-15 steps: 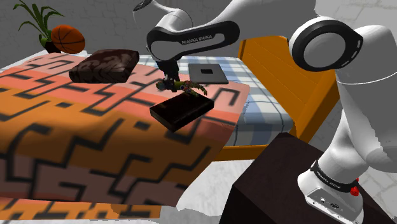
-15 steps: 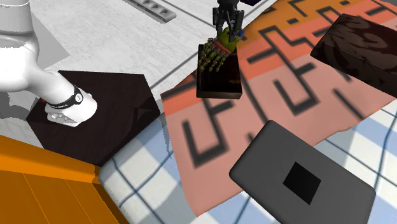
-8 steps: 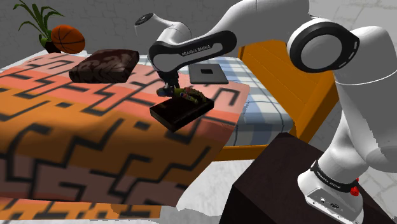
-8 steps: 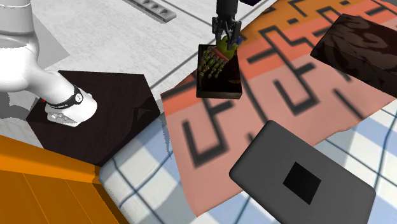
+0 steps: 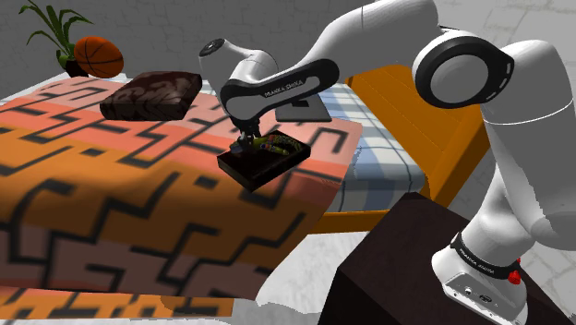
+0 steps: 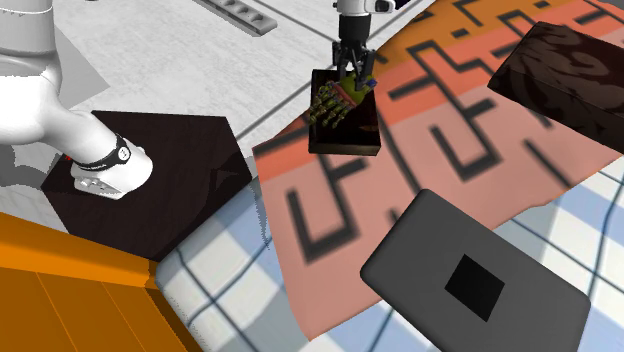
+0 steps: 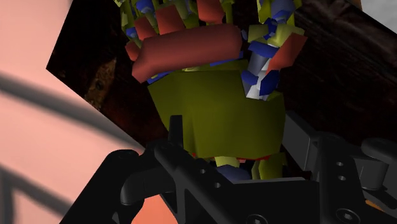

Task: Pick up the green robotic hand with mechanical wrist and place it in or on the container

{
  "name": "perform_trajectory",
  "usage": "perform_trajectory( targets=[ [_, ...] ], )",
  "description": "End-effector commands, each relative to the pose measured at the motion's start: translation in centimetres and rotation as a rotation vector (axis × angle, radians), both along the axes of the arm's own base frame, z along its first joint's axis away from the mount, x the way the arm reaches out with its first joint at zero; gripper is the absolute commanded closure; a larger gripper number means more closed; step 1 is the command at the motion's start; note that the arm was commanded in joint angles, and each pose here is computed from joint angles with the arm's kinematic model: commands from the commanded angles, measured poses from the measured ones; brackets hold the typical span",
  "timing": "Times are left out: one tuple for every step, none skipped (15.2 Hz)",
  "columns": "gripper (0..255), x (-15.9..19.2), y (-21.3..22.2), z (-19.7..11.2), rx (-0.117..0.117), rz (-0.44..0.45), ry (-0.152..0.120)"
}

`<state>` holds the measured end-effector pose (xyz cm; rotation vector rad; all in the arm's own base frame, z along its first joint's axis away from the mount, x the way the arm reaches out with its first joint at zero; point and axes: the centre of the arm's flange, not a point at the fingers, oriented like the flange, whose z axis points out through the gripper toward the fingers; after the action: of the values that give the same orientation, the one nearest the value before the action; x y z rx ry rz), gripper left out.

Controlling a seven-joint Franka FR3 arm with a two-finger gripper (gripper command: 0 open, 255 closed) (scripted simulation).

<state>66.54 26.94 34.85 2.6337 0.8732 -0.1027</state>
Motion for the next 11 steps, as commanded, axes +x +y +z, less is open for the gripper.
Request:
perform_trajectory(
  targets=[
    [255,-0.04,-0.04,-0.14,0.0,0.0,-0.001],
    [255,-0.04,-0.04,-0.14,0.0,0.0,-0.001],
    [255,-0.04,-0.04,-0.14,0.0,0.0,-0.001],
    [255,-0.04,-0.04,-0.14,0.0,0.0,-0.001],
    [255,-0.04,-0.04,-0.14,0.0,0.0,-0.001],
    [255,-0.04,-0.04,-0.14,0.0,0.0,-0.001],
    [0,-0.04,-0.04,-0.14,0.0,0.0,-0.001],
    [0,-0.04,-0.04,-0.14,0.0,0.0,-0.001],
    [0,-0.04,-0.04,-0.14,0.0,0.0,-0.001],
    [0,-0.04,-0.04,-0.14,0.0,0.0,-0.001],
    [0,-0.04,-0.04,-0.14,0.0,0.0,-0.001]
  ],
)
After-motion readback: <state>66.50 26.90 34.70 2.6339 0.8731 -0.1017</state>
